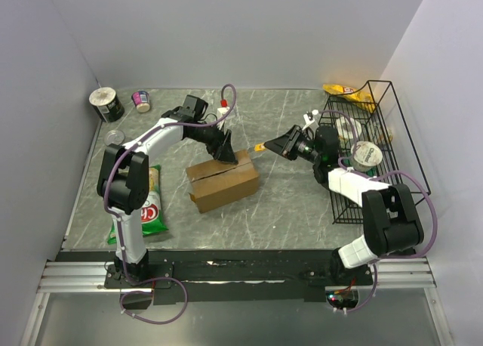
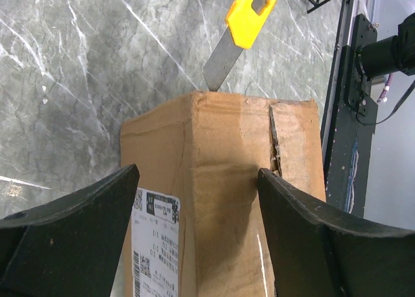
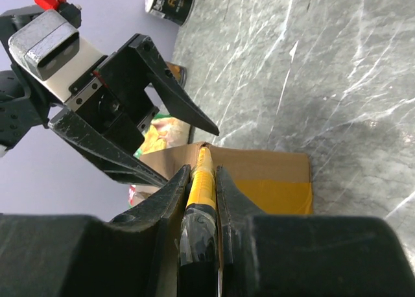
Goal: Unpack the express box
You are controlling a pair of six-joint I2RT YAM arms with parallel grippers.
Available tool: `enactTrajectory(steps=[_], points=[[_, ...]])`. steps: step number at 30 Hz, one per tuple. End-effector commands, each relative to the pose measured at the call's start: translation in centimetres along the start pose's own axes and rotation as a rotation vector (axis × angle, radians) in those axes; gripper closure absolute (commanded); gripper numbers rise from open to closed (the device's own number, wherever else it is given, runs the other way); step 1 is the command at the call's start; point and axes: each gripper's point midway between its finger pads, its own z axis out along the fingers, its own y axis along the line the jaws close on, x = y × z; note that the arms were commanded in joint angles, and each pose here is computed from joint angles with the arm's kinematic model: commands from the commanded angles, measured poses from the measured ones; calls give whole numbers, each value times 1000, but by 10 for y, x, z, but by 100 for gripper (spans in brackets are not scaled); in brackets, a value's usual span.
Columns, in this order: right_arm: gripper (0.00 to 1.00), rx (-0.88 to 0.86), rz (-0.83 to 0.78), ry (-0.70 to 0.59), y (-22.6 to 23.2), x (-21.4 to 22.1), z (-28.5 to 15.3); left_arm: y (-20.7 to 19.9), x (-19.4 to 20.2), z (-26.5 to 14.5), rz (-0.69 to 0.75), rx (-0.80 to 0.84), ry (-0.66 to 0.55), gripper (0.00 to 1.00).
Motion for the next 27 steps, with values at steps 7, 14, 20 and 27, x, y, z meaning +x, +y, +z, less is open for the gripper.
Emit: enactTrajectory(steps=[7, 14, 20, 27], points=[[100, -37, 52, 135, 11, -4, 5, 6, -1, 0, 28, -5, 6, 20], [100, -36, 101, 170, 4, -13, 3, 13, 5, 1, 35, -27, 26, 22], [100, -33, 105, 183, 6, -13, 1, 20, 3, 1, 30, -49, 24, 25], [100, -20, 106, 207, 3, -7, -4, 25, 1, -1, 32, -72, 18, 26]])
